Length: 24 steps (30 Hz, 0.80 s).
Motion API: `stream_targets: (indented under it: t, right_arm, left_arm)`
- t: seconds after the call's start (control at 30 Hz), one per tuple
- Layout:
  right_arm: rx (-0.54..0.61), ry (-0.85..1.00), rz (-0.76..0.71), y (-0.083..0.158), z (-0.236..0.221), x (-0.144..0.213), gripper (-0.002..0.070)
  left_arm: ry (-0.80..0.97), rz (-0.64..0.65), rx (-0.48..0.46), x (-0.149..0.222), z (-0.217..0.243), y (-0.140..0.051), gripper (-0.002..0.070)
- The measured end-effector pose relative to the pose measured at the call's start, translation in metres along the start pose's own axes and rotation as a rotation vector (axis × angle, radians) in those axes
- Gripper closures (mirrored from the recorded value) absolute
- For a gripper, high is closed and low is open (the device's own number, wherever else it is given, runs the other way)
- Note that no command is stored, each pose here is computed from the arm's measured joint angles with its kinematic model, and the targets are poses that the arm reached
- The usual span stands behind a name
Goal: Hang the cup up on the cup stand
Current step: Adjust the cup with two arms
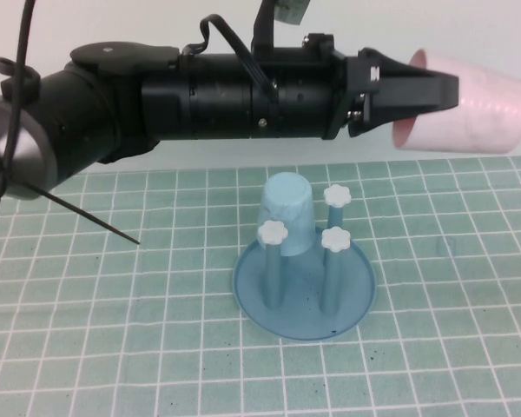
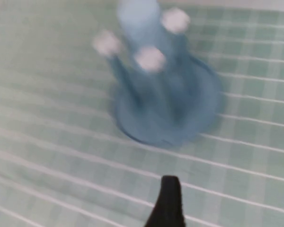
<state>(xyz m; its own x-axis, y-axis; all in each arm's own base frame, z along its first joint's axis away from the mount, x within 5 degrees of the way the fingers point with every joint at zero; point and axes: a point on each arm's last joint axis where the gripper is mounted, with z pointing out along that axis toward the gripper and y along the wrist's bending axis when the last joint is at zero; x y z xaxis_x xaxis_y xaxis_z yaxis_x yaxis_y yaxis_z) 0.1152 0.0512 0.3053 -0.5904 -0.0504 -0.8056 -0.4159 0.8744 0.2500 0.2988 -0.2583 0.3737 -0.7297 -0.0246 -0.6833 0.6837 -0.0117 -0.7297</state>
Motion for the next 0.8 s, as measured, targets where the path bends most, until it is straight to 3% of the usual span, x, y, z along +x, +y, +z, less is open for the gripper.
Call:
stream_targets:
  t: [0.33, 0.6, 0.8]
  right_arm:
    - [-0.305, -0.311, 0.429, 0.01, 0.009, 0.054, 0.009]
    - [-0.287, -0.381, 0.605, 0.001, 0.012, 0.059, 0.009]
    - [-0.261, -0.403, 0.904, -0.008, 0.013, 0.057, 0.009]
  left_arm:
    - [-0.025, -0.076, 0.005, -0.002, 0.0, 0.0, 0.0664]
    - [-0.078, -0.131, -0.065, -0.006, 0.001, 0.006, 0.0664]
    - [-0.064, -0.175, -0.061, 0.002, 0.016, -0.001, 0.0666]
